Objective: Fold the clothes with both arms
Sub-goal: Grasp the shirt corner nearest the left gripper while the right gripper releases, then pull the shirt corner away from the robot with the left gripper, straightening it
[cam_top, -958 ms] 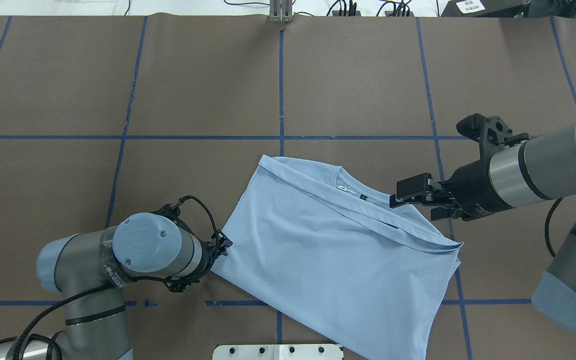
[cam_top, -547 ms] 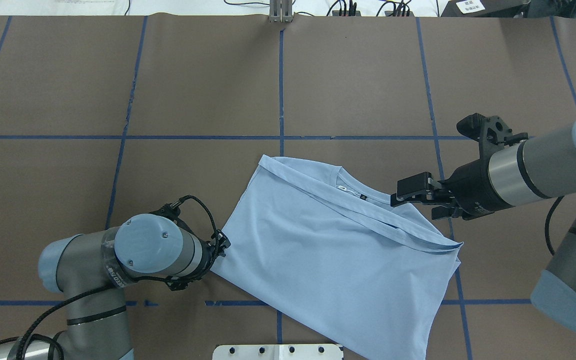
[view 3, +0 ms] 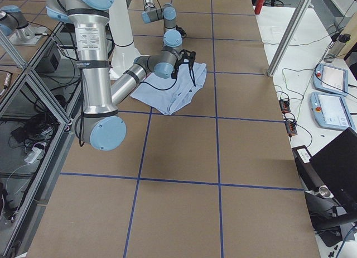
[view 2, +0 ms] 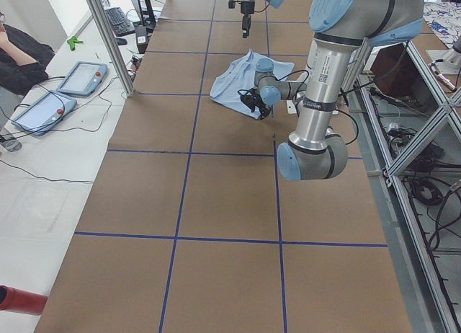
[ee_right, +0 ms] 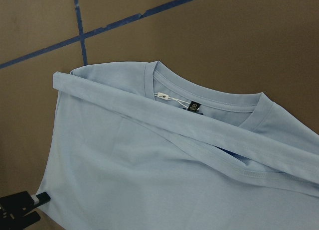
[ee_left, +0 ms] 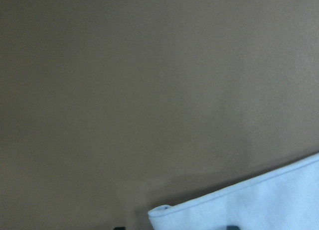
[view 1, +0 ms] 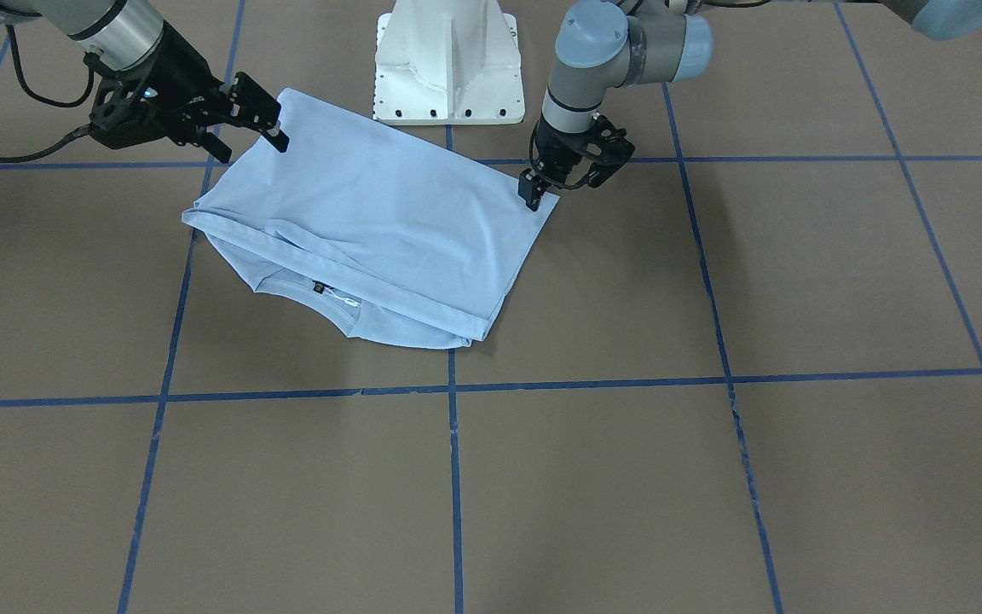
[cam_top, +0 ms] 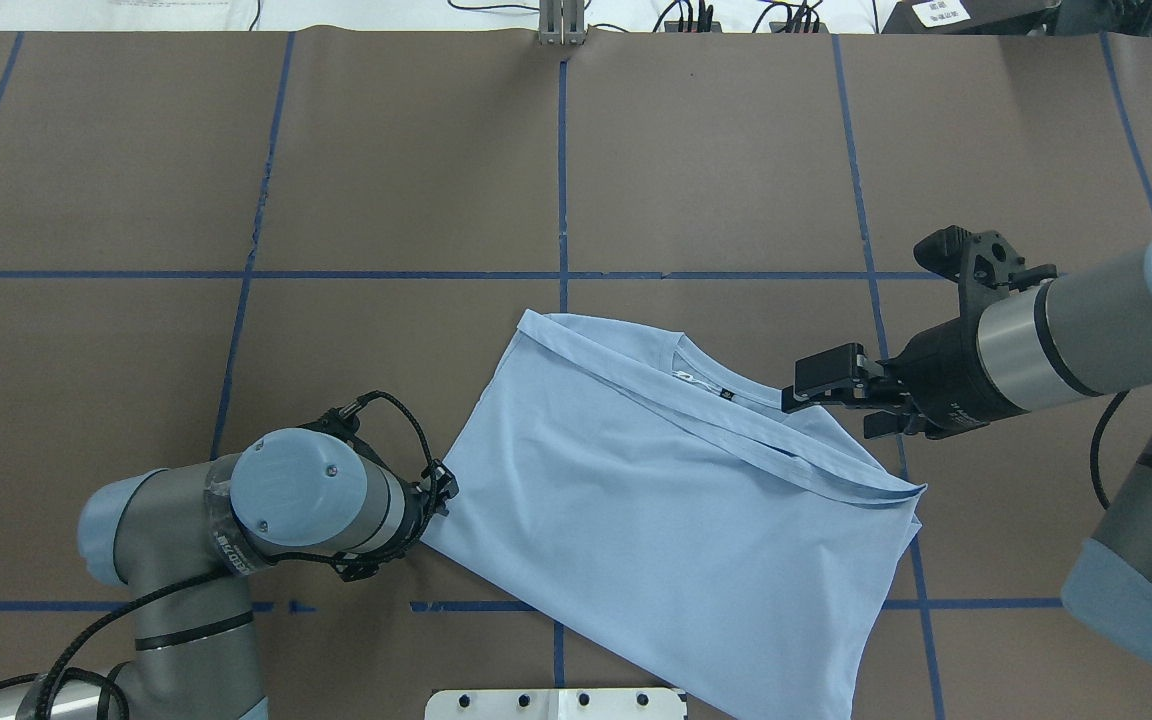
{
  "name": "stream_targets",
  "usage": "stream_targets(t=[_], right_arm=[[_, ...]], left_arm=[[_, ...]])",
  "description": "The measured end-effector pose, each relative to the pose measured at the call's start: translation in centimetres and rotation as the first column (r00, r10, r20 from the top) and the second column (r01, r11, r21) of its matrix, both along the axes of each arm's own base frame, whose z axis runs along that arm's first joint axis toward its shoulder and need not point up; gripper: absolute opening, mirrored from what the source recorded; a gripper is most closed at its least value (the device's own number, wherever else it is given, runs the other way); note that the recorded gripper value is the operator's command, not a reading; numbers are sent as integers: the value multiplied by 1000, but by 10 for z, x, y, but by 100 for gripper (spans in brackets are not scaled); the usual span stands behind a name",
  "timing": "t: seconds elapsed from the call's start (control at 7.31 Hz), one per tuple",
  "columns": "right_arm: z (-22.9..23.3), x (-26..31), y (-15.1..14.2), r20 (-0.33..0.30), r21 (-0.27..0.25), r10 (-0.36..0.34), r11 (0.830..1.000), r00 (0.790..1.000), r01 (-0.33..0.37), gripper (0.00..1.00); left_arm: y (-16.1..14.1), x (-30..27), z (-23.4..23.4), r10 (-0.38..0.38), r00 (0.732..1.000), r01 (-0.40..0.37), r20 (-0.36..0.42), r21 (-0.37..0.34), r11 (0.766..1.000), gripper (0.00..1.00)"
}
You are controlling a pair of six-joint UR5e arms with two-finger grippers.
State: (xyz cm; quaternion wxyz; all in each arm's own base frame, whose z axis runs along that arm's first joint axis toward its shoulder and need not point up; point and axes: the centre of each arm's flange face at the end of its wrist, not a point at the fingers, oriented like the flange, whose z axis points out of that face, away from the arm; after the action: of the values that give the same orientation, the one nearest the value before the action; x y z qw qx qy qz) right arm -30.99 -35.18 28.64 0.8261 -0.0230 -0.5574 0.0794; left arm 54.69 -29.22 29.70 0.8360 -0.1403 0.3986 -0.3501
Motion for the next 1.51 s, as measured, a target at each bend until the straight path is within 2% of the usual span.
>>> stream_targets(t=[0.14,0.55,0.82,1.09,1.51], right_arm=[[0,1,0,0,0,1,1000,1000,-1,100],[0,4,-2,1,-2,5,1000,1000,-5,100],[1,5,-3,0,-4,7,1000,1000,-7,100],[2,6,-3,-1,-6,9,1000,1000,-9,100],[3,7,-3,-4,-6,11,1000,1000,-11,100]], left_arm=[[0,0,0,-6,1000,6,-1,-7,1000,0],[-8,-5,-3,-23,1000,23,-6,-8,1000,0],[-35,-20,-5,-62,998,62,-6,2,998,0],[-85,-46,-2,-113,994,113,10,44,993,0],[-202,-52,4,-183,982,175,48,139,975,0]])
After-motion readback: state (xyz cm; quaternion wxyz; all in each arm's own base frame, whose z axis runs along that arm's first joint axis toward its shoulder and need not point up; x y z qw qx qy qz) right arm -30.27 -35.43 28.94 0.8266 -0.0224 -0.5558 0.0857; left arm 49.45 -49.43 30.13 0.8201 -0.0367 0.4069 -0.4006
